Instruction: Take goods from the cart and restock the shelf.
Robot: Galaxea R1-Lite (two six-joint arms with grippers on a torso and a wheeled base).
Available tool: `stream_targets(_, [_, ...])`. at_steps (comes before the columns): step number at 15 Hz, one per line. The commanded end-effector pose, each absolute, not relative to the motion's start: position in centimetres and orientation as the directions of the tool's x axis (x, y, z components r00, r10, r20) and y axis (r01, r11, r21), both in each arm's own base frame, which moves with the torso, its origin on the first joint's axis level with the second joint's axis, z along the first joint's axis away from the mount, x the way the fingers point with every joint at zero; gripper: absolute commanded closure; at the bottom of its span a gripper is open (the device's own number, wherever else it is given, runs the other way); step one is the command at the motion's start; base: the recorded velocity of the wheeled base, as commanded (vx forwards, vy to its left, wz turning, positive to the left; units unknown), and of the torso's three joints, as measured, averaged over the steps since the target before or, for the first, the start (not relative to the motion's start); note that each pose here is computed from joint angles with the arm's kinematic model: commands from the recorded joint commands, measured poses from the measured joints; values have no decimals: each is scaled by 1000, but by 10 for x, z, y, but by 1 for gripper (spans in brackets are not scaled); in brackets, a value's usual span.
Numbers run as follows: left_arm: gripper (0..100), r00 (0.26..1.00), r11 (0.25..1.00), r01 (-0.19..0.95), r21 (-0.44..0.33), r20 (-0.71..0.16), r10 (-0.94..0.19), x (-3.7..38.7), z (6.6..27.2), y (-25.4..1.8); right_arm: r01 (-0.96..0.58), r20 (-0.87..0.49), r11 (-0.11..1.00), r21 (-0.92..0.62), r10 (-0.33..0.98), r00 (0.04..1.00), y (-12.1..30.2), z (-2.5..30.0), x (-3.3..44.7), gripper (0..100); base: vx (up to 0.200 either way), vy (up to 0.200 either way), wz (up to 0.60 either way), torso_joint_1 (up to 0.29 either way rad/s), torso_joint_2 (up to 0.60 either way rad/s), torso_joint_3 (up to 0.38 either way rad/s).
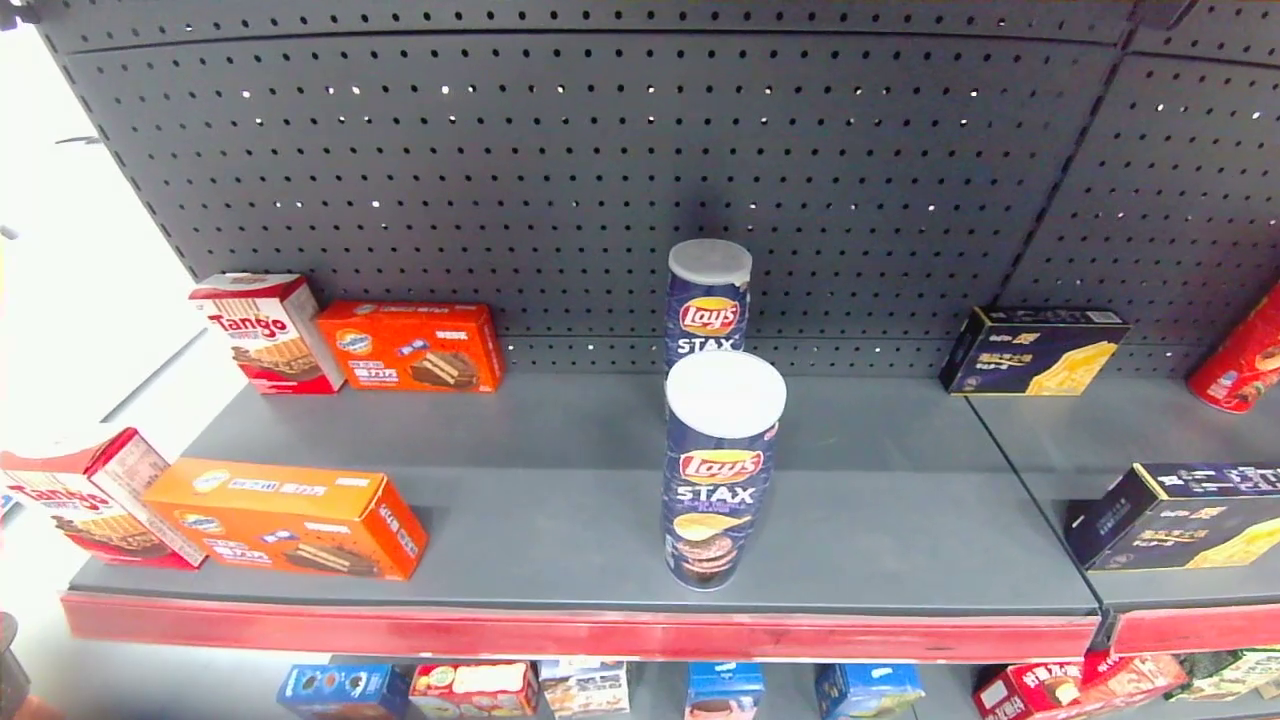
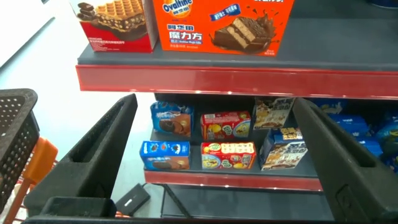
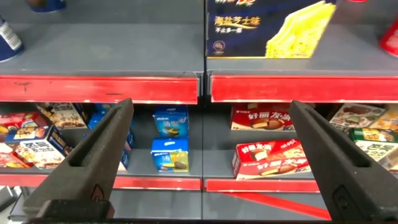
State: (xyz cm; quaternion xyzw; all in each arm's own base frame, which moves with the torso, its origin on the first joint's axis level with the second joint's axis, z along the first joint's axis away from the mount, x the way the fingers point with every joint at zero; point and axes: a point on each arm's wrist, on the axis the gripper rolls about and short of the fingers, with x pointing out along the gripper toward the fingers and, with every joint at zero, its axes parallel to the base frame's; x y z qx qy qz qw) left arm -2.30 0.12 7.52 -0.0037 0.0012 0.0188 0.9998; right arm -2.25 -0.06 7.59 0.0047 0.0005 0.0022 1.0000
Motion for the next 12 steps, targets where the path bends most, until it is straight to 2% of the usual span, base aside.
stream_targets(1, [0,999,999,-40,-9,-3,40,-23,75,1,-5,-3,1000,9,5,1000,-1,76,-22,0,0,0,0,0,0,0])
stream_targets(5, [0,999,999,-35,-4,-3,35,-23,75,1,-5,-3,1000,9,5,1000,-1,76,-22,0,0,0,0,0,0,0])
stream_targets(7, [0,999,999,-38,-9,-5,38,-23,75,1,-5,-3,1000,9,5,1000,-1,76,-22,0,-200,0,0,0,7,2])
stream_targets(12, [0,999,999,-40,-7,-5,40,-23,75,1,-5,-3,1000,9,5,1000,-1,76,-22,0,0,0,0,0,0,0])
